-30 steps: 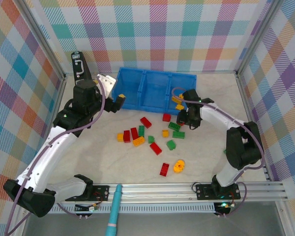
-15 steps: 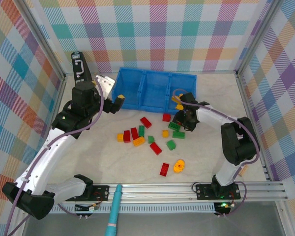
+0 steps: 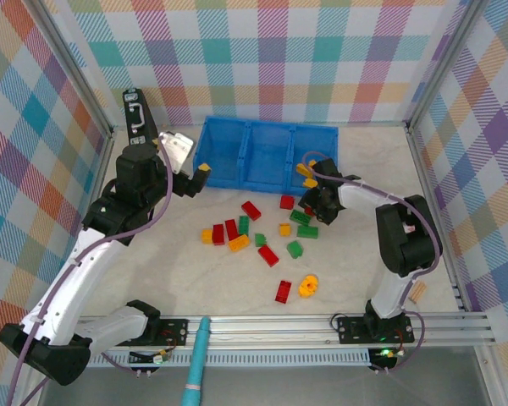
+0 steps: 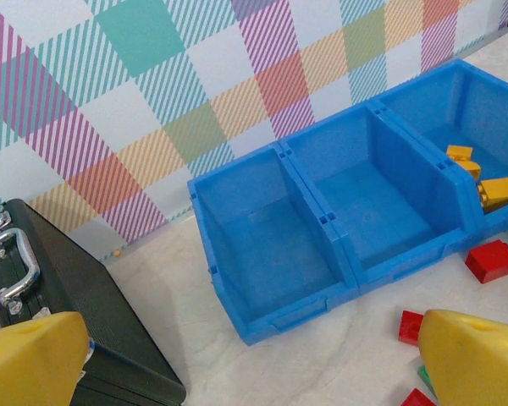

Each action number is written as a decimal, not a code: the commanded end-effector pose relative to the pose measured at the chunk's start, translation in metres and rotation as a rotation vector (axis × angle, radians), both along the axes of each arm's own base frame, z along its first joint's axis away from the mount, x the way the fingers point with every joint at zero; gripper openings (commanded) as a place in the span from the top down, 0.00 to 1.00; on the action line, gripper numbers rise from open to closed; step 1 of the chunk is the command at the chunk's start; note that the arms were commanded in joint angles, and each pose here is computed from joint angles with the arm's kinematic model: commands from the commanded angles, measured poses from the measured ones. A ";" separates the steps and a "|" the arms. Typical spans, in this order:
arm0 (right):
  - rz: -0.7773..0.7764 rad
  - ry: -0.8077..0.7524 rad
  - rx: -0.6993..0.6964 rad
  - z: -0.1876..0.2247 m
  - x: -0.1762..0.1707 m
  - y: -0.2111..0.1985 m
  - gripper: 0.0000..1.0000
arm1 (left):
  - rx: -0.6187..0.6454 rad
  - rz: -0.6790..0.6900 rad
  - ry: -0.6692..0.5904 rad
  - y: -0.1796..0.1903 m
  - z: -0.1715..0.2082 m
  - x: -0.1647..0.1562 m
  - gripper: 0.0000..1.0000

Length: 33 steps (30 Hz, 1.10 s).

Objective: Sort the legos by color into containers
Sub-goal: Pick up the lego from the center of the table.

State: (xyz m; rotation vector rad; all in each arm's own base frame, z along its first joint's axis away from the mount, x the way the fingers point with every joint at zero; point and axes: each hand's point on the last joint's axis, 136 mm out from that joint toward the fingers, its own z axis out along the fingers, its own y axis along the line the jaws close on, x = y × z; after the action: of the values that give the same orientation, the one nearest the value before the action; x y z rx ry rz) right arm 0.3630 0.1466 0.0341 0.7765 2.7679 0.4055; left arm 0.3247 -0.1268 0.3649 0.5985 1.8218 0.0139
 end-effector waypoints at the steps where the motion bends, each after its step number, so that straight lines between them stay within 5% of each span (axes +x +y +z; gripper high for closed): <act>1: -0.027 0.020 0.006 -0.005 0.005 -0.002 0.35 | 0.005 0.009 -0.024 0.003 0.004 0.002 0.00; 7: -0.020 0.056 -0.007 -0.015 0.005 -0.002 0.39 | 0.010 0.014 -0.030 0.004 0.005 0.002 0.00; 20: 0.014 0.088 -0.061 -0.021 -0.007 -0.013 0.65 | 0.014 0.011 -0.025 0.003 0.002 0.003 0.00; 33: 0.338 -0.159 -0.238 0.079 0.013 -0.014 0.70 | 0.021 0.014 -0.024 0.004 0.003 0.003 0.00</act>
State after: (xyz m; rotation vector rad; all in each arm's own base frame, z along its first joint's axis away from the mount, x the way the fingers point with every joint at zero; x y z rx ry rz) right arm 0.3647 0.1303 0.0691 0.4098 2.8147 0.2168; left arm 0.3250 -0.1265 0.3632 0.6040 1.8235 0.0212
